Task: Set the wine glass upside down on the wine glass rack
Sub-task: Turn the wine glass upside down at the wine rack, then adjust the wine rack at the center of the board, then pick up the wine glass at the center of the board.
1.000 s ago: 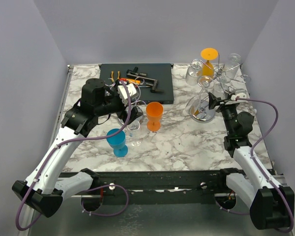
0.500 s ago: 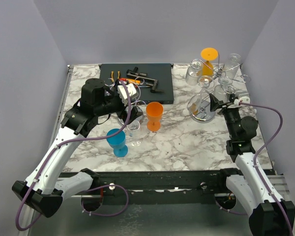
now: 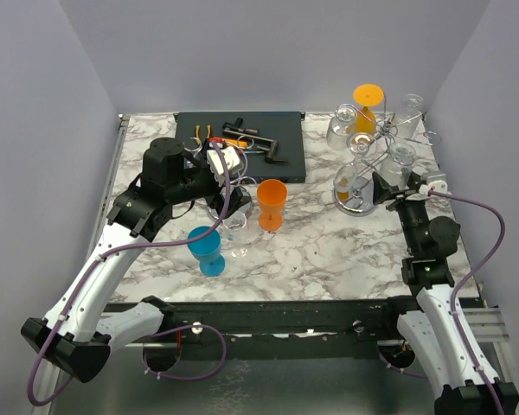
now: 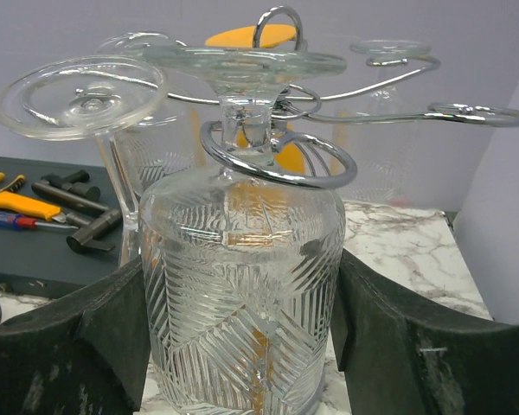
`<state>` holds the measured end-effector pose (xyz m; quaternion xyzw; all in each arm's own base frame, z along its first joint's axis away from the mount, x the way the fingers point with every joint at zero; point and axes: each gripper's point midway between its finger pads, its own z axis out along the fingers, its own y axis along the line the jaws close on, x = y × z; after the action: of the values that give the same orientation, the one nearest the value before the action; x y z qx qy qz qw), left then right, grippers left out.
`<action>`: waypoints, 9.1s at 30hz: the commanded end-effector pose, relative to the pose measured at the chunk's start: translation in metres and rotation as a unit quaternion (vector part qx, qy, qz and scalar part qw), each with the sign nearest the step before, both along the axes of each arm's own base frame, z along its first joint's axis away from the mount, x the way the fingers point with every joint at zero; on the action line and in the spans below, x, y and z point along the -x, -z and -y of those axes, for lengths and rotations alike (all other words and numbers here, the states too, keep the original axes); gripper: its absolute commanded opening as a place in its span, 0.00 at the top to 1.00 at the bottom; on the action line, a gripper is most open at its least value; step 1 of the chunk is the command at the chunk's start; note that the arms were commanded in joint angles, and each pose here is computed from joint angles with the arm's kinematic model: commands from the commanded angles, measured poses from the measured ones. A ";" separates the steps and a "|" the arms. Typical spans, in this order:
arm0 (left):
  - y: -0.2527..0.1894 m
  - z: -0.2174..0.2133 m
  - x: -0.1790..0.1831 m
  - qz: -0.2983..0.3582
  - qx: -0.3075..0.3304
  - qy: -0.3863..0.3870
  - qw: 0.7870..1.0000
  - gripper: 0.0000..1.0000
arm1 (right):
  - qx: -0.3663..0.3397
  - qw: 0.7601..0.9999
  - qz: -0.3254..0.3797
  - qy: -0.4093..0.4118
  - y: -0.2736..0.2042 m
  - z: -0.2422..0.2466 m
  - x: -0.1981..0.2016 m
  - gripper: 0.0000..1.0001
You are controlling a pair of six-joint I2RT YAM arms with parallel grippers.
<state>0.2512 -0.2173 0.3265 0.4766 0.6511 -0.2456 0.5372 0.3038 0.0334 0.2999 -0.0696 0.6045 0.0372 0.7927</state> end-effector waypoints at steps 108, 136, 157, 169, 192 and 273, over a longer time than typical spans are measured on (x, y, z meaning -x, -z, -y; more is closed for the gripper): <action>-0.032 0.019 0.023 -0.012 0.047 0.037 0.998 0.01 | 0.030 0.935 -0.353 0.003 -0.058 -0.003 -0.101 0.37; -0.037 0.030 0.028 -0.005 0.043 0.044 0.998 0.01 | -0.105 0.955 -0.274 0.040 -0.066 -0.002 -0.123 0.99; -0.036 0.028 0.032 0.002 0.041 0.045 0.998 0.01 | -0.162 0.948 -0.178 0.209 -0.104 -0.001 -0.130 0.99; -0.034 0.021 0.038 0.016 0.038 0.042 0.998 0.01 | -0.209 0.931 -0.090 0.287 -0.147 0.007 -0.132 1.00; -0.029 0.019 0.039 0.016 0.035 0.041 0.998 0.01 | -0.247 0.918 -0.031 0.310 -0.155 -0.005 -0.116 0.71; -0.039 -0.070 -0.016 -0.082 -0.062 -0.214 0.971 0.01 | 0.011 0.882 -0.446 -0.151 0.071 -0.287 0.029 0.42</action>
<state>0.2761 -0.1513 0.3656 0.3328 0.7904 -0.1202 0.5001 0.2848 0.3025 0.2079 -0.1487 0.8882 0.1108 0.4204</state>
